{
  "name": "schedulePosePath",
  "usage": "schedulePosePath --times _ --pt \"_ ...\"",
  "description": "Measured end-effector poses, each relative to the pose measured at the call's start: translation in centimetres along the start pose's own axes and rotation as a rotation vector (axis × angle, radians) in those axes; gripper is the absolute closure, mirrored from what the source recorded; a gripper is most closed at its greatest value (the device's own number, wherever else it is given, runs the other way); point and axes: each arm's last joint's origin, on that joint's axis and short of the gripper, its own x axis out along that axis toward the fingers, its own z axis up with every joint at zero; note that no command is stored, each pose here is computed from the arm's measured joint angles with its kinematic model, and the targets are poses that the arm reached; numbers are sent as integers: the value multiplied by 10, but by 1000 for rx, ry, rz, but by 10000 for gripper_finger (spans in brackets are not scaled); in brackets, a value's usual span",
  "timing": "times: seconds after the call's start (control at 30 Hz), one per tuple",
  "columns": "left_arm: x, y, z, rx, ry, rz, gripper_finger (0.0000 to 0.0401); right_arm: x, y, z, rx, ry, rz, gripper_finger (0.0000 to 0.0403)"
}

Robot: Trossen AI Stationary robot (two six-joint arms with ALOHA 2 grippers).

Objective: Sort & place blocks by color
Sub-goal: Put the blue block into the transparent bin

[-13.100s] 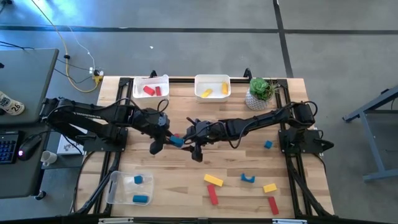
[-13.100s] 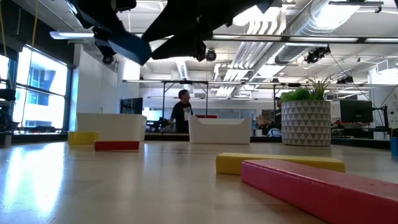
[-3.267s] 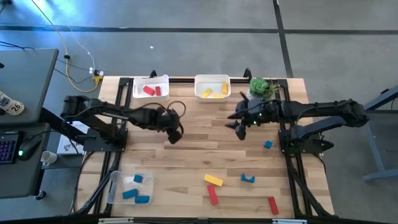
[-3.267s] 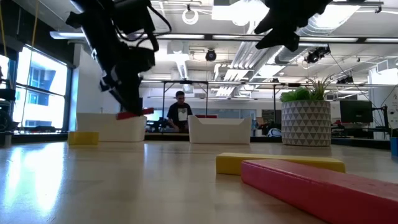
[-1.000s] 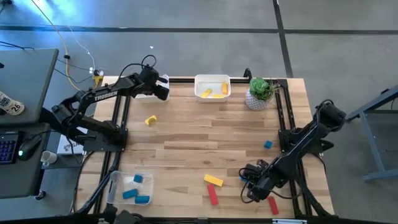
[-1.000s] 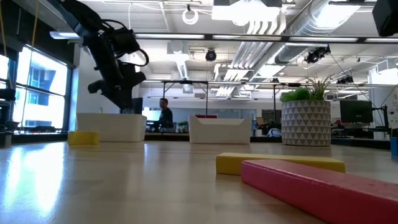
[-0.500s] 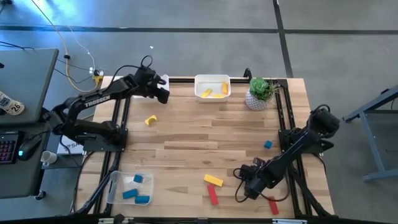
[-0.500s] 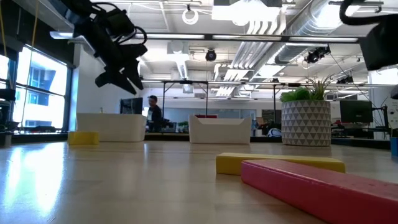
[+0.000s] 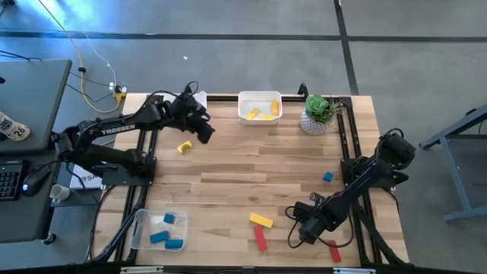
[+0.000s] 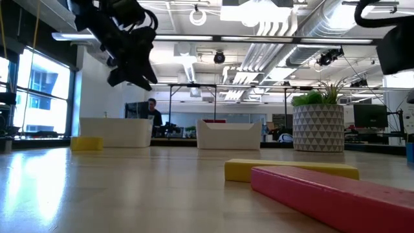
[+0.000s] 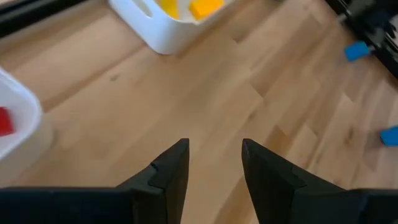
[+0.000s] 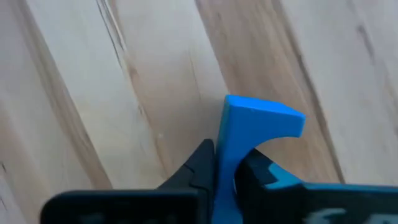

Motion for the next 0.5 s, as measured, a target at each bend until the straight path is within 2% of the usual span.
schedulePosePath --times 0.13,0.27,0.5 --pt "1 -9 -4 51 16 -26 265 -5 -3 6 0 -30 9 365" --pt "2 -19 -9 142 29 -53 265 -11 -6 16 -29 -57 39 381" --pt "3 -41 -21 395 52 -125 265 -32 -18 39 -78 -143 98 382"
